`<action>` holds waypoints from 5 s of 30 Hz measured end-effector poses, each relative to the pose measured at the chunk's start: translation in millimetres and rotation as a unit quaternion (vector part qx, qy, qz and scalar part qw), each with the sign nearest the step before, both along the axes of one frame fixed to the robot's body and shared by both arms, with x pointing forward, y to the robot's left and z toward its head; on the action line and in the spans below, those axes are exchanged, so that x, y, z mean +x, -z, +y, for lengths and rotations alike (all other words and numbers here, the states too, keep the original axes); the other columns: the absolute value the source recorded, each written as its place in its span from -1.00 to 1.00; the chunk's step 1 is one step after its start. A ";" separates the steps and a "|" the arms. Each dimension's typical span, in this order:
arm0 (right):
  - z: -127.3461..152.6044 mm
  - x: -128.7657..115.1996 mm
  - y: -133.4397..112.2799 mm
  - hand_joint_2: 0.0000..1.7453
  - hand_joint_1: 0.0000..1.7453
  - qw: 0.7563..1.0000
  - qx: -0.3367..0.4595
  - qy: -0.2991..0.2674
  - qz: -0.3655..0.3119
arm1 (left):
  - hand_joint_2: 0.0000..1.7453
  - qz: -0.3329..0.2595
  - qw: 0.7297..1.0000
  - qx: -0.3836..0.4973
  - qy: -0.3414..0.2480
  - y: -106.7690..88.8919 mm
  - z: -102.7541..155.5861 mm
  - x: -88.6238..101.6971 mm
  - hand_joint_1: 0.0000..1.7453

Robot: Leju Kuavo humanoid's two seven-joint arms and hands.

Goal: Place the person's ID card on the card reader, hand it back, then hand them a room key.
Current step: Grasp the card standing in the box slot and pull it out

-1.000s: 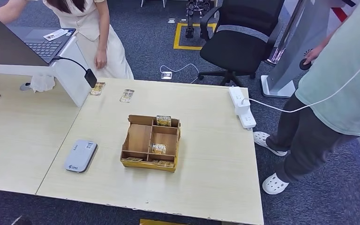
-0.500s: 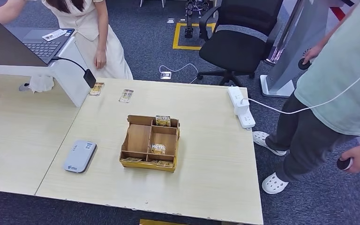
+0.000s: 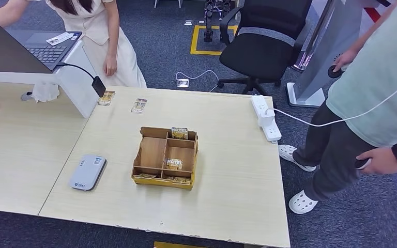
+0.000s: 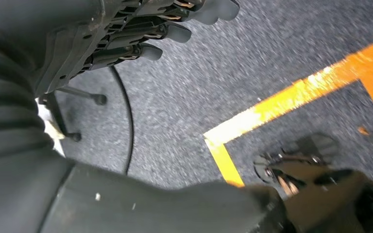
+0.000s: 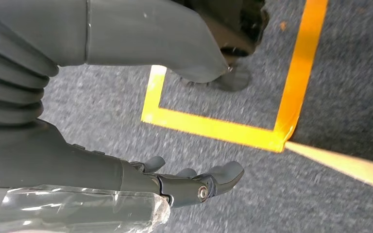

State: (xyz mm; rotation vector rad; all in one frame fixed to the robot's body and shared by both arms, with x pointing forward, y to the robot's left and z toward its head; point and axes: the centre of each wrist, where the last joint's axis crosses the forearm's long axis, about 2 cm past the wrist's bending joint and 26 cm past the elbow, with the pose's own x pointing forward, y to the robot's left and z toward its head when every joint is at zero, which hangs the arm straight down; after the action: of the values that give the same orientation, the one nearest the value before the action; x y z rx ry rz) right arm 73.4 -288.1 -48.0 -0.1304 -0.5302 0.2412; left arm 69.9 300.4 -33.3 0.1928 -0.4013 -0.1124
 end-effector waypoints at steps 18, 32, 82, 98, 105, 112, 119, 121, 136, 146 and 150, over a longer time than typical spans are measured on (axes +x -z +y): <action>21.7 -12.5 30.3 -1.00 -1.00 0.995 0.086 0.041 0.020 | 1.00 -0.009 0.995 -0.095 -0.009 38.7 -25.6 -9.7 -1.00; 17.9 -36.0 48.3 -1.00 -1.00 0.989 0.104 0.076 0.068 | 1.00 0.015 0.992 -0.119 -0.032 59.9 -25.0 -30.7 -1.00; 2.7 -4.5 15.1 -1.00 -1.00 0.997 0.027 -0.053 0.045 | 1.00 -0.034 0.994 0.044 0.098 22.3 9.3 16.6 -1.00; -13.6 -6.0 -7.3 -1.00 -1.00 0.996 -0.037 -0.062 0.053 | 1.00 0.042 0.974 0.221 0.001 -29.5 66.7 19.7 -1.00; -20.6 -9.0 -15.4 -1.00 -1.00 0.995 -0.061 -0.059 0.057 | 1.00 0.061 0.944 0.321 -0.050 -67.5 100.4 16.3 -1.00; -27.1 -15.1 -22.7 -1.00 -1.00 0.993 -0.084 -0.057 0.064 | 1.00 0.075 0.908 0.403 -0.087 -101.5 126.0 11.6 -1.00; -28.1 -16.8 -25.2 -1.00 -1.00 0.992 -0.090 -0.056 0.066 | 1.00 0.074 0.898 0.422 -0.104 -111.8 133.1 10.3 -1.00; -29.8 -19.0 -29.6 -1.00 -1.00 0.991 -0.100 -0.055 0.068 | 1.00 0.058 0.876 0.458 -0.140 -133.1 146.2 7.7 -1.00; -31.5 -23.1 -37.9 -1.00 -1.00 0.989 -0.120 -0.055 0.065 | 1.00 -0.308 0.771 0.512 -0.220 -226.2 187.6 11.3 -1.00; -37.5 -21.1 -37.1 -1.00 -1.00 0.987 -0.134 -0.067 0.051 | 1.00 -0.476 0.751 0.449 -0.086 -257.4 181.9 56.3 -1.00; -41.9 -19.4 -35.4 -1.00 -1.00 0.986 -0.141 -0.071 0.046 | 1.00 -0.521 0.737 0.431 -0.014 -268.9 176.7 74.7 -1.00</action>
State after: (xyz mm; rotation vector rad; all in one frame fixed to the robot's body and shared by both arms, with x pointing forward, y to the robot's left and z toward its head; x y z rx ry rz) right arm 54.0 -329.9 -12.6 -0.3564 -0.4121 0.4590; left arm 144.6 477.1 235.6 1.2233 -1.4723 -0.1483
